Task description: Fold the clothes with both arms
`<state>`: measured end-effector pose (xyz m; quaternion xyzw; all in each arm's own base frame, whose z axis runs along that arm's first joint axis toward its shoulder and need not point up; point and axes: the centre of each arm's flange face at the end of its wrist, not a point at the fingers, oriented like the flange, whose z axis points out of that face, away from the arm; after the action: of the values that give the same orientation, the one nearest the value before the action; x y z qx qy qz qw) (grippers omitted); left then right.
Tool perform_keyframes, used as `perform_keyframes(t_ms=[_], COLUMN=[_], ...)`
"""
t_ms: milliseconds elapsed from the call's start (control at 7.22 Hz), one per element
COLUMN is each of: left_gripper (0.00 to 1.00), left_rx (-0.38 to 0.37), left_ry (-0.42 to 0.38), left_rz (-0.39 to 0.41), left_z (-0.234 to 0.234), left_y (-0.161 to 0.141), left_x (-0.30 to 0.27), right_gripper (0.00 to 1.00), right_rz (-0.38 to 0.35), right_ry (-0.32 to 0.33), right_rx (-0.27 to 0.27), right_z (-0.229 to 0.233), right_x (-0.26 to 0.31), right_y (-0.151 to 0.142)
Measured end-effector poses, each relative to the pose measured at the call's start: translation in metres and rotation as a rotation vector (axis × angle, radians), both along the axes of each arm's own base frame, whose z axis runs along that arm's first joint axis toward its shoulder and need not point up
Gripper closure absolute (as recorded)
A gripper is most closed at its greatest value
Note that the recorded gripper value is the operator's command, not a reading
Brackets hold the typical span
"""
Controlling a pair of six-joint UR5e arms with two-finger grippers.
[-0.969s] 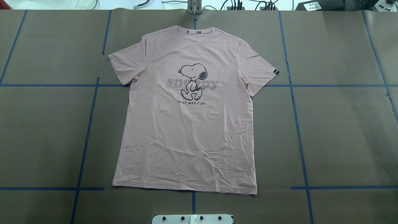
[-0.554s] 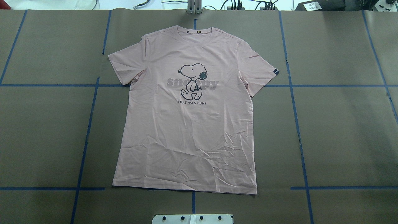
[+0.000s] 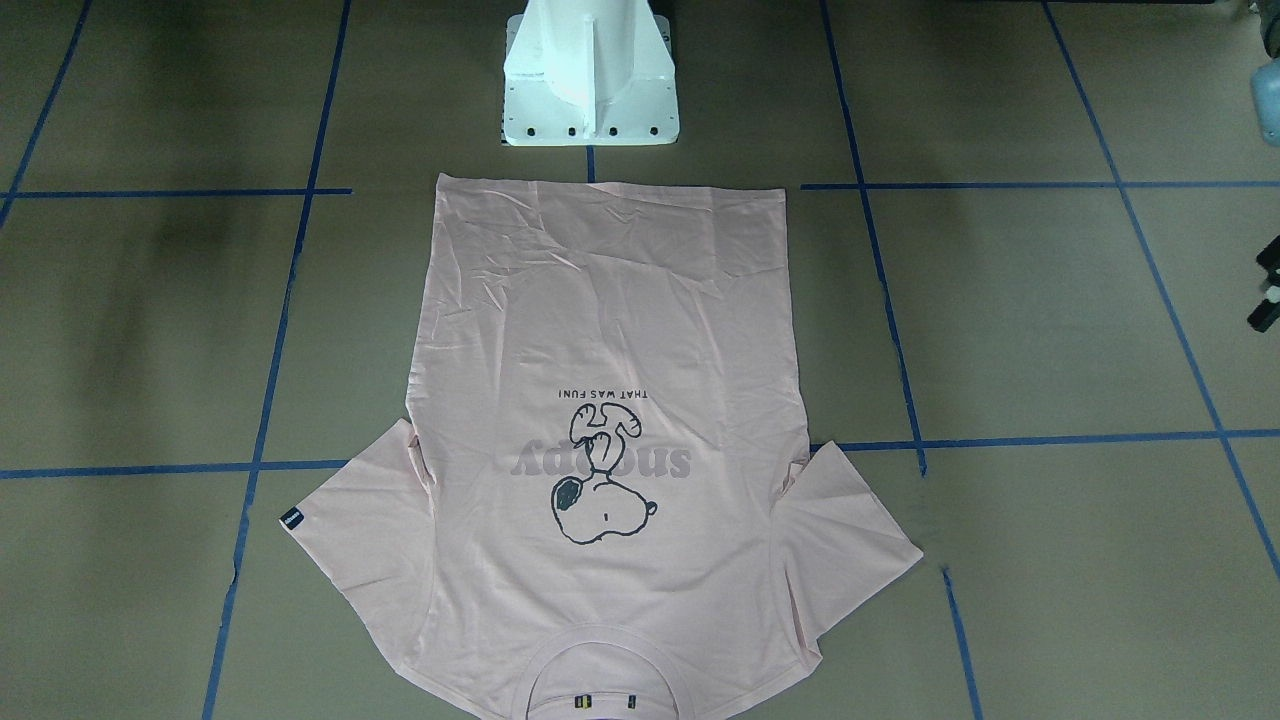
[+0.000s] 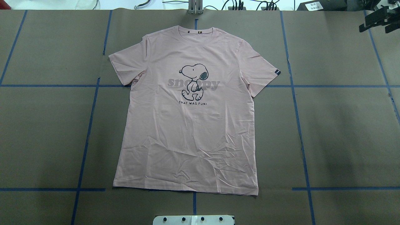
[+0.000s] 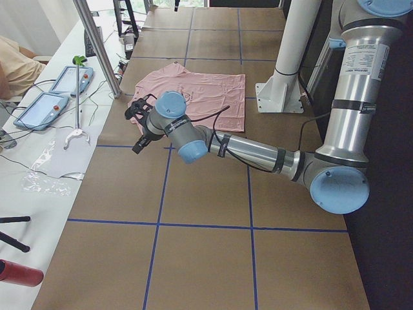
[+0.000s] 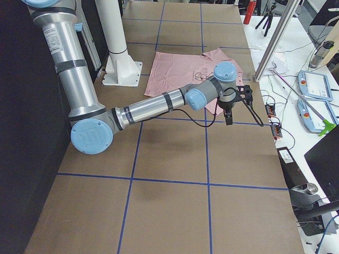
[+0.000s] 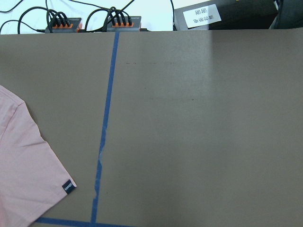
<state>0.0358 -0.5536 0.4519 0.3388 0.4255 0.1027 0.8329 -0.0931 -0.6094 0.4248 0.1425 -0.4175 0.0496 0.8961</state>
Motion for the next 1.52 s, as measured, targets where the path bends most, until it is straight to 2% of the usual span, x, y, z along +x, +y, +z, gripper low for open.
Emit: perform_keyframes(t_ms=[415, 554, 831, 1107, 1523], left_gripper=[0.0, 0.0, 0.0, 0.0, 0.0], left_rx=[-0.02, -0.019, -0.016, -0.013, -0.011], left_ry=[0.02, 0.019, 0.015, 0.014, 0.013], left_rz=[-0.001, -0.003, -0.01, -0.012, -0.012], left_z=[-0.003, -0.003, -0.004, -0.005, -0.005], left_y=[0.002, 0.002, 0.002, 0.001, 0.001], left_x=[0.021, 0.021, 0.021, 0.021, 0.022], right_gripper=[0.34, 0.39, 0.42, 0.44, 0.46], right_rz=[0.157, 0.195, 0.251, 0.273, 0.284], right_ry=[0.0, 0.012, 0.01, 0.03, 0.03], right_rx=[0.001, 0.013, 0.029, 0.044, 0.042], right_z=[0.004, 0.011, 0.018, 0.022, 0.028], right_x=[-0.142, -0.182, -0.248, -0.287, -0.301], right_y=[0.0, 0.004, 0.019, 0.025, 0.02])
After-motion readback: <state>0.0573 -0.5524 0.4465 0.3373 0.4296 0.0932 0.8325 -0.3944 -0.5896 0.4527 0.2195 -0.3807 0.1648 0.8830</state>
